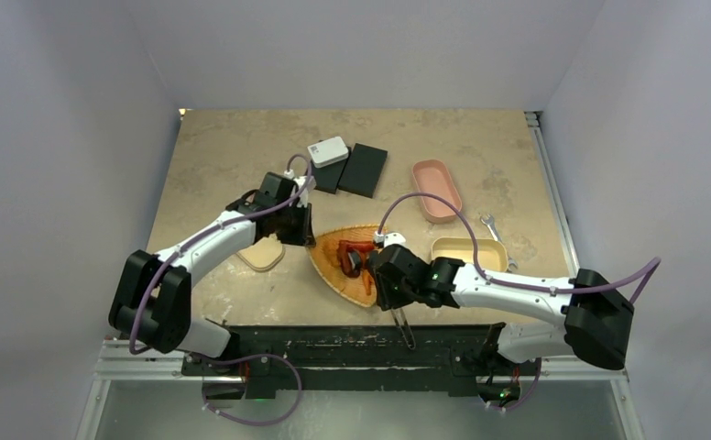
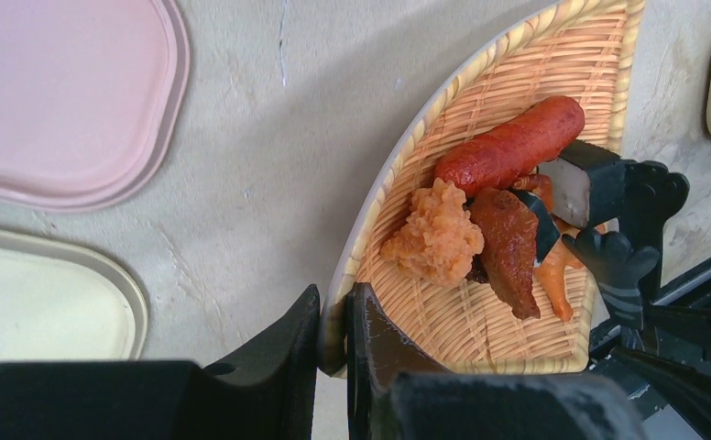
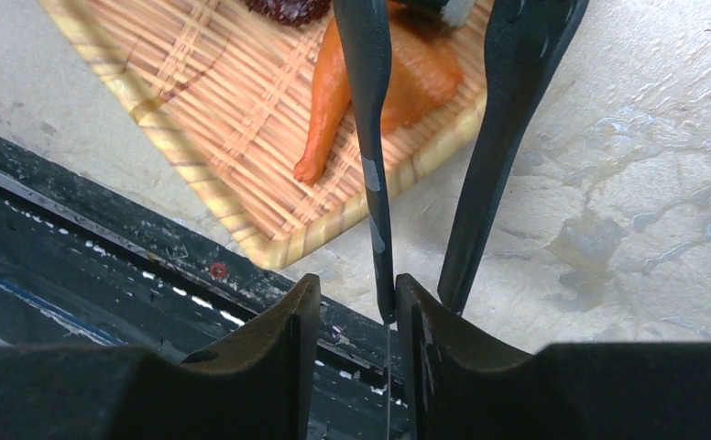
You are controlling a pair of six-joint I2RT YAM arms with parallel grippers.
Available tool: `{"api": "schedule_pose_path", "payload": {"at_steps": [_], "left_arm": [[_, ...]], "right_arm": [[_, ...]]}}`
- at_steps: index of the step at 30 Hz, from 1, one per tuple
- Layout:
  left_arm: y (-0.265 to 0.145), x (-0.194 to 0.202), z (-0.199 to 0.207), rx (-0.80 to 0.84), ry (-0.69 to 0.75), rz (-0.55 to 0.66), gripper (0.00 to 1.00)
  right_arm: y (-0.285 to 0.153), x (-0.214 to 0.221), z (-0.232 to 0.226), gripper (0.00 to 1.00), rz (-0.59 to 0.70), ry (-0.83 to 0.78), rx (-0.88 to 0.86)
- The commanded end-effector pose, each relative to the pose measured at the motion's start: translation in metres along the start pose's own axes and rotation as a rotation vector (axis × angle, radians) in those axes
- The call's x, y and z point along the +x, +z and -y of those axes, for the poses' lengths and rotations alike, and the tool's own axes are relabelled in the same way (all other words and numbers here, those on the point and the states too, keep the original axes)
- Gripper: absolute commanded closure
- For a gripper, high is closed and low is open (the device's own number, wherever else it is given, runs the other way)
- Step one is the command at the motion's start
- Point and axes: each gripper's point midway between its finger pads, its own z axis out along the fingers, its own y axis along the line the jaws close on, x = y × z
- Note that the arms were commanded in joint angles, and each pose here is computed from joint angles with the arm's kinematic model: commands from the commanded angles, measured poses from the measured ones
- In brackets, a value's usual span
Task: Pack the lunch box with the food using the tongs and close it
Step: Move the plate to the center of the board.
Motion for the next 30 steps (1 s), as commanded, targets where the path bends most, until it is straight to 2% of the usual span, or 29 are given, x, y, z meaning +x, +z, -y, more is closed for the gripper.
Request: {"api": "schedule_pose_path", "payload": {"at_steps": [1,6,14,18,28,29,30], "left_arm": [[0.003,-0.033,-0.011,-0.078,0.092,0.051,1.0],[0.014,-0.046,-0.012,-0.089,0.115,0.028,1.0],[0.031,-0.059,-0.016,-0.112,0.134,-0.02,1.0],[0.034,-0.064,-0.03,-0.149,0.129,-0.041,1.0],[0.044,-0.077,-0.048,-0.116,0.083,-0.081,1.0],[0.047,-0.075,-0.051,-0.119,0.078,-0.096,1.0],[0.048,-0.074,-0.053,-0.122,0.073,-0.102,1.0]], "right_arm": [[0.006,-0.003,-0.003,0.62,0.026,0.041,0.0],[0.012,-0.003,-0.005,0.73,0.033,0.078,-0.007],[0.017,-0.011,-0.002,0.98,0.054,0.089,0.04],[0.012,-0.025,-0.003,0.98,0.09,0.092,0.06],[0.019,-0.061,-0.002,0.98,0.128,0.168,0.066],[0.021,-0.065,-0.001,1.0,0.13,0.156,0.057],[0.022,-0.069,0.004,1.0,0.13,0.01,0.05]]}}
